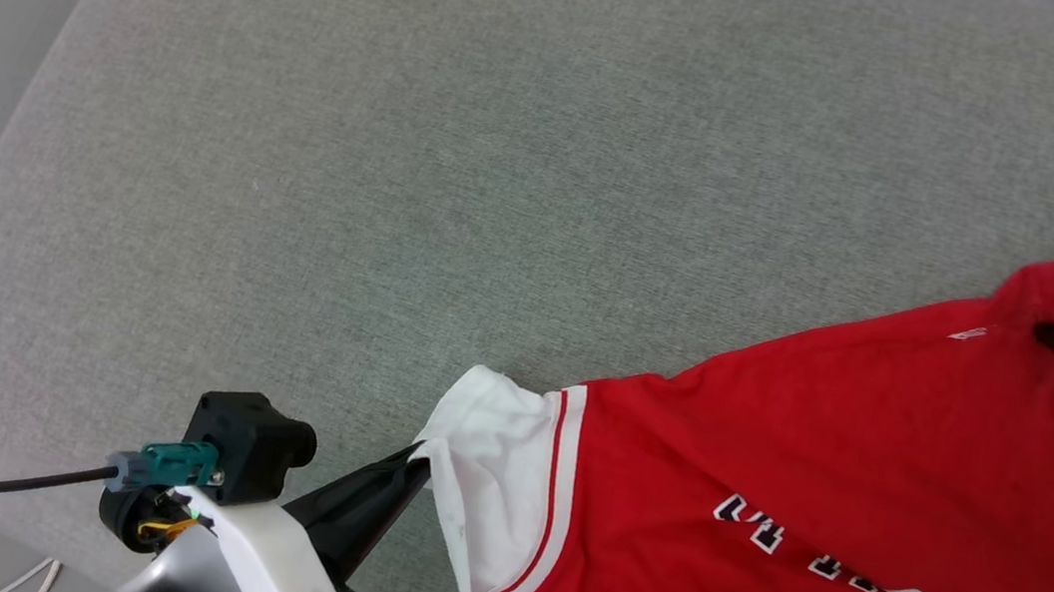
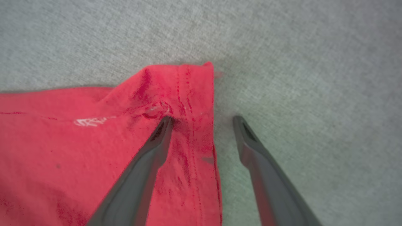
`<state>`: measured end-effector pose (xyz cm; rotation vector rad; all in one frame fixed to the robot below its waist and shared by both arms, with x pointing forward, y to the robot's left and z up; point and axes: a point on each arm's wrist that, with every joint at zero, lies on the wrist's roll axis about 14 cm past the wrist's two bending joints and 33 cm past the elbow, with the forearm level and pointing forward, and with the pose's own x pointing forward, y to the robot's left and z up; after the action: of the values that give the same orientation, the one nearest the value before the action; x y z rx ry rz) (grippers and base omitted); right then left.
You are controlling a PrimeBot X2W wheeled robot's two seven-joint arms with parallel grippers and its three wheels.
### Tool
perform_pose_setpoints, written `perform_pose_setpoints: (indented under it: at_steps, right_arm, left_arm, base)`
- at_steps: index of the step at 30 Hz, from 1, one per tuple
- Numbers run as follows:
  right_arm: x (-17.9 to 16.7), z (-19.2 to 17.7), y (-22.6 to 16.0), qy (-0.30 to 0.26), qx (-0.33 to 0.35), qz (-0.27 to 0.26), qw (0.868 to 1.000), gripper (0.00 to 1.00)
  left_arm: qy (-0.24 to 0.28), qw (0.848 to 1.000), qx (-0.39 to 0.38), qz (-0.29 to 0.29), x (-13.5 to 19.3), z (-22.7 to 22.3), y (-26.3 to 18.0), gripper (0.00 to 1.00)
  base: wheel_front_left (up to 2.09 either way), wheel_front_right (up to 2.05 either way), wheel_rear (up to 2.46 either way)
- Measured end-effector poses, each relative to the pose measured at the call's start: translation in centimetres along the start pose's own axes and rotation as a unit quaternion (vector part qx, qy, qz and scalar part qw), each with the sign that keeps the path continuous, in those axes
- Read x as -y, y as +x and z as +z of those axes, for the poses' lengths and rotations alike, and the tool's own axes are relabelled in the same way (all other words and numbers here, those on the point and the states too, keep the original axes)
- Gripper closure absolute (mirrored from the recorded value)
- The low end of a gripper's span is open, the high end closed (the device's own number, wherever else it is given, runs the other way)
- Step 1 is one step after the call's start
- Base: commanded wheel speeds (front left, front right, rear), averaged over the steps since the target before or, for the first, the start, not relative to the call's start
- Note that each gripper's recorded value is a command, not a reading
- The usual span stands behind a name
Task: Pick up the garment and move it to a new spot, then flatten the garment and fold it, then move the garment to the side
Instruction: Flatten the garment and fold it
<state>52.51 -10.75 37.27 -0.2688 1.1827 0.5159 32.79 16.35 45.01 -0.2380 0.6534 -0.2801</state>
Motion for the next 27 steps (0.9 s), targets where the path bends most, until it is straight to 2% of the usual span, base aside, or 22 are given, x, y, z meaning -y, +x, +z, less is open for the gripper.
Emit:
perform_pose_setpoints:
  at_steps: [6, 7, 8, 9, 18, 22, 27]
  right_arm:
    - [-0.4, 0.6, 2.0, -0.024, -0.011, 0.005, 1.000, 0.00]
    - [-0.5, 0.4, 2.3, -0.026, -0.017, 0.007, 1.000, 0.53]
    - [-0.6, 0.4, 2.4, -0.032, -0.021, 0.007, 0.999, 0.98]
    - [-0.6, 0.4, 2.5, -0.036, -0.022, 0.008, 0.999, 1.00]
    - [-0.6, 0.8, 1.2, -0.011, 0.017, 0.019, 1.000, 1.00]
    - [-0.4, 1.1, -0.7, 0.002, 0.052, 0.017, 0.999, 1.00]
    - [0.3, 2.6, -4.9, 0.026, 0.115, 0.012, 0.993, 1.00]
  left_arm:
    - [-0.011, 1.000, -0.018, 0.014, -0.8, -1.1, 0.1, 1.00]
    - [-0.012, 1.000, -0.018, 0.014, -0.8, -1.2, 0.1, 1.00]
    - [-0.013, 1.000, -0.019, 0.015, -0.8, -1.3, 0.0, 1.00]
    - [-0.013, 1.000, -0.020, 0.015, -0.8, -1.4, 0.0, 1.00]
    - [-0.006, 1.000, -0.001, 0.013, -0.6, -0.8, -0.6, 1.00]
    - [0.006, 1.000, 0.019, 0.008, -0.2, 0.2, -1.3, 1.00]
    - [0.036, 0.999, 0.038, -0.003, 0.3, 1.6, -2.4, 1.00]
  base:
    - [0.00, 0.00, 0.00]
    - [0.00, 0.00, 0.00]
    - [0.00, 0.00, 0.00]
    - [0.00, 0.00, 0.00]
    - [0.00, 0.00, 0.00]
    - [0.00, 0.00, 0.00]
    - [0.00, 0.00, 0.00]
